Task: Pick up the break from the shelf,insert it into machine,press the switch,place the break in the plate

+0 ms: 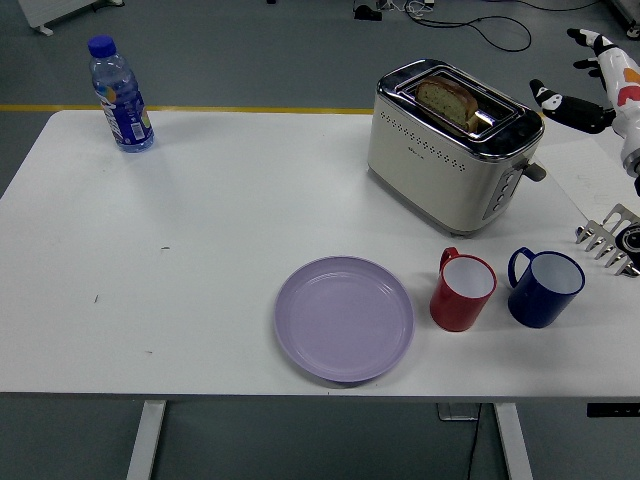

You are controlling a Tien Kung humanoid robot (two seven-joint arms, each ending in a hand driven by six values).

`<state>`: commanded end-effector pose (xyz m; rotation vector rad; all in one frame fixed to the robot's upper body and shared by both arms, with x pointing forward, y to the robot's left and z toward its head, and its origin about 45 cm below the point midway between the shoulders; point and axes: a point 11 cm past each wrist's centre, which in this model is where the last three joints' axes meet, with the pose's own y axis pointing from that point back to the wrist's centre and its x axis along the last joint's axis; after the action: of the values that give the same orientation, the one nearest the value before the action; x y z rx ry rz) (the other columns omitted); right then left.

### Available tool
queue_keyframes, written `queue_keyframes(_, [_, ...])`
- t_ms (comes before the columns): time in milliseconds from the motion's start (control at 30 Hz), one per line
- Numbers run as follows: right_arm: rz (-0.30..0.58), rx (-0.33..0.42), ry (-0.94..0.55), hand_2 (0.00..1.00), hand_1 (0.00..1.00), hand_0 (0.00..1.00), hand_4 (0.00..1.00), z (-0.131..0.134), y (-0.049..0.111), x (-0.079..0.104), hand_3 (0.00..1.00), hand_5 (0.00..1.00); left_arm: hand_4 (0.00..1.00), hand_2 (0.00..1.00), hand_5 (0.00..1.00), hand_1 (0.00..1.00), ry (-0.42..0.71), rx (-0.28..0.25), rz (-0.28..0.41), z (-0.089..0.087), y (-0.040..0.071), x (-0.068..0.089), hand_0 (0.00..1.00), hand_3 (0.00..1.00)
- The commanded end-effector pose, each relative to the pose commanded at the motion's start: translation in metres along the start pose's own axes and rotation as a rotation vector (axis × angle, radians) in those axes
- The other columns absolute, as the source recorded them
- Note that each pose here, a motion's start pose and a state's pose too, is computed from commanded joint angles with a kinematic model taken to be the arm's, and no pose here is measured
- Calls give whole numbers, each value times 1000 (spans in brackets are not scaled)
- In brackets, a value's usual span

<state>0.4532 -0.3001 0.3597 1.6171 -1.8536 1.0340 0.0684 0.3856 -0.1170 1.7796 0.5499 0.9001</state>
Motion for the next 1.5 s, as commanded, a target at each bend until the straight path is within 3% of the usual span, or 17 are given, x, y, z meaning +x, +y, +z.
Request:
queue_keyframes(200, [-27, 52, 2, 880, 760, 787, 758, -32, -15, -5, 885, 438, 287, 441, 930, 466, 5, -4, 1, 2, 0, 1, 602, 546])
queue_keyframes(367, [-100, 98, 121, 870, 760, 808, 765, -57, -32, -22, 849, 432, 288, 440, 930, 465, 8, -8, 1, 4, 1, 2, 603, 546])
queue_keyframes(633, [-163, 121, 212, 834, 755, 815, 778, -80, -45, -48, 847, 413, 289, 434, 930, 463, 9, -6, -1, 3, 1, 1, 604, 545])
queue_keyframes(967, [-243, 78, 307, 820, 753, 803, 777, -88, -55, -83, 846, 412, 290, 433, 930, 460, 8, -4, -2, 3, 0, 1, 603, 546])
queue_keyframes(1500, [-331, -27, 438, 781, 730, 771, 790, -85, -68, -120, 819, 390, 291, 425, 928, 457, 4, -1, 1, 2, 0, 1, 601, 546])
